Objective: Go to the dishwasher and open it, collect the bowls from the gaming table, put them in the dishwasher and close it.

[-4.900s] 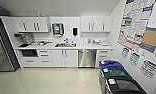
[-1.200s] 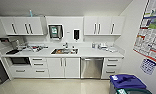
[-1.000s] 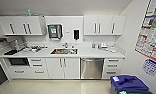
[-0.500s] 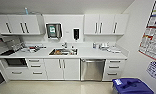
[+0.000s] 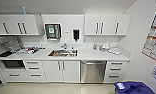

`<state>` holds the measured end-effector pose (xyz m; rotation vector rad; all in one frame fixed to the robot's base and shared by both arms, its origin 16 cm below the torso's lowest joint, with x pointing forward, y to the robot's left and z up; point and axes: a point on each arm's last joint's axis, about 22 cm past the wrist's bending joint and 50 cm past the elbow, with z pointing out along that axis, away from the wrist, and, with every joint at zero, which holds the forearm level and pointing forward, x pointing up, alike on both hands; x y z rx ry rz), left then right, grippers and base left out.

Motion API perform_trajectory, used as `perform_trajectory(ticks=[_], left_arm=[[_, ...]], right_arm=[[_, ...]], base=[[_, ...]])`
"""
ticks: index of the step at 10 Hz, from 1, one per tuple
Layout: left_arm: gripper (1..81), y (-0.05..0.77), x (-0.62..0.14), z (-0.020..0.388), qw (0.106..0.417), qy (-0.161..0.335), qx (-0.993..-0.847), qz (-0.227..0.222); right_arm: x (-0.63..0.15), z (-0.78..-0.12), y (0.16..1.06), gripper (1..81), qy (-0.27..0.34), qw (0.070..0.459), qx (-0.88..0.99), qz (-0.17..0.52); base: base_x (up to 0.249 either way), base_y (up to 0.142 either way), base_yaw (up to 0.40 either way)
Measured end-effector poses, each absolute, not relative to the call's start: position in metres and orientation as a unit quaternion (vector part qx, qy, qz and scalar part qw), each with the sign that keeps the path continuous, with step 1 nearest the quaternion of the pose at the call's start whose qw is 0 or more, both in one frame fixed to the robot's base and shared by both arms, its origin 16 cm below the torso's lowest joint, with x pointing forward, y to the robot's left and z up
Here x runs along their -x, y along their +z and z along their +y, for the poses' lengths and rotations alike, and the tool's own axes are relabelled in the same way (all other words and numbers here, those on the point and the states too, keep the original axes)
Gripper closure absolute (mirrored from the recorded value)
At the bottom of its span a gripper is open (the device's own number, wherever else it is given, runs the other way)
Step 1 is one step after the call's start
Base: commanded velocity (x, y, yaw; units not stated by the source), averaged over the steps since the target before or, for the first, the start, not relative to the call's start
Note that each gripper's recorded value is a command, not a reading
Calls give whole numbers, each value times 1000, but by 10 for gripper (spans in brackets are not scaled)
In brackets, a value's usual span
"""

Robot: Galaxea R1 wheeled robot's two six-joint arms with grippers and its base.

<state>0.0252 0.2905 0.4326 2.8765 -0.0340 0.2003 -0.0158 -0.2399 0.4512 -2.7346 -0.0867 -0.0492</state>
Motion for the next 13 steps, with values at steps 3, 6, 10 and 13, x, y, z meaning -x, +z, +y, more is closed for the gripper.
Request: perform_trajectory(ticks=[3,6,10,13], left_arm=[[10,432,-24,290,129,68,-989,-12],[10,432,-22,291,128,66,-989,-11],[10,432,-23,290,129,67,-989,-12],[10,432,-23,288,130,67,-989,-12]], right_arm=[[15,-239,451,10,-18,202,979,-31],[15,-240,451,10,-17,200,979,-31],[14,-238,451,10,-19,201,979,-32],[14,-236,451,10,-19,202,979,-31]], base=[[149,0,0],[149,0,0],[153,0,0],[154,0,0]])
